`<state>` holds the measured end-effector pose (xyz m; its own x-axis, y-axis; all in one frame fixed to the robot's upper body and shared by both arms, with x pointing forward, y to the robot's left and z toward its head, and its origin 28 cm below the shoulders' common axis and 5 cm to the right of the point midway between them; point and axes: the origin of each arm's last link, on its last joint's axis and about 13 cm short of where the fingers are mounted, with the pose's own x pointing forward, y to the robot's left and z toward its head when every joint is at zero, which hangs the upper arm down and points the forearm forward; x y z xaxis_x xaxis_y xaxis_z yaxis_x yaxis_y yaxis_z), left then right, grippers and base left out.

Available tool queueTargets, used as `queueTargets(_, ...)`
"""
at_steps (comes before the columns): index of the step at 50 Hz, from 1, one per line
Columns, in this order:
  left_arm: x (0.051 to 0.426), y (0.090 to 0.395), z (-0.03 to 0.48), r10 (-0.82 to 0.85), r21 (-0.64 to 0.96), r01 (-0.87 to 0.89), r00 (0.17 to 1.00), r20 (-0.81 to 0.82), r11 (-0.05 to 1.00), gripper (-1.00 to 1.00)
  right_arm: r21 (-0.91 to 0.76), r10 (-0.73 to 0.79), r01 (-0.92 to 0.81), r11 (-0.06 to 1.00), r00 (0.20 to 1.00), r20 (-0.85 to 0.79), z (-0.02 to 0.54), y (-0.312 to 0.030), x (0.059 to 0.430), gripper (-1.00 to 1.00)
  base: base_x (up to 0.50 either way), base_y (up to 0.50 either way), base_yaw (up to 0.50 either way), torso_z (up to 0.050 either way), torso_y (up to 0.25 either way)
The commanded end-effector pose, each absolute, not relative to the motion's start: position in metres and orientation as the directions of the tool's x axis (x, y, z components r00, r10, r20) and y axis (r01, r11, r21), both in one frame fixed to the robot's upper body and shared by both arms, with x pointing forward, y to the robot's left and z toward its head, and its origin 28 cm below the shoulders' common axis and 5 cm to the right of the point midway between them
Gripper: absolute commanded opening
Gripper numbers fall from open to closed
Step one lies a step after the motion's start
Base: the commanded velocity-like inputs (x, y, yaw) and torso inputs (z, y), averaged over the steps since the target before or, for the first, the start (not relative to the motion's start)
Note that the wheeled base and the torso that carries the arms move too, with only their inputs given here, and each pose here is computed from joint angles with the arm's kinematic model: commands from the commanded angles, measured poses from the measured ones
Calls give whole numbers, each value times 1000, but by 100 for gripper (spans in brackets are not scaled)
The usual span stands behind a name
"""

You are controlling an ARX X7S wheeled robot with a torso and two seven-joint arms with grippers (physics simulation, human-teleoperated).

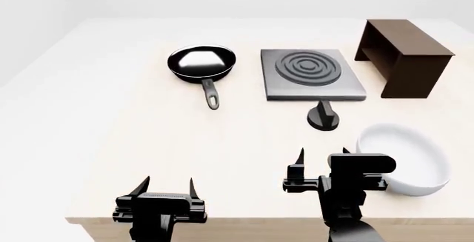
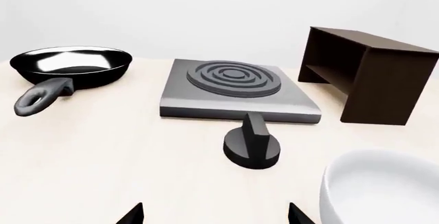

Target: Turn on the stove.

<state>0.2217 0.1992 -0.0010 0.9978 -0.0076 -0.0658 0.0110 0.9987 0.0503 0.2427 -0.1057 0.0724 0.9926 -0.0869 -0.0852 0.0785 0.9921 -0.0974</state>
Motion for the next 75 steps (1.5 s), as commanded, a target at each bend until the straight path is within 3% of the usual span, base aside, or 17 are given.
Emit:
queueTargets(1,222,199,-1,-6,51,9,998,-66,999,100,-97,-87,78,992,992,-87,72,-106,243,100,94,0,0,0,0)
queueTargets(40,222,200,-1,-5,52,9,998,-67,999,100,-107,-97,86,991,990,-101,70,-105,244,100,140,0,0,0,0)
queueTargets(75,223,200,-2,-7,52,11,997,-72,999,100,-108,-105,94,990,989,-105,70,-104,245,100,1,0,0,0,0)
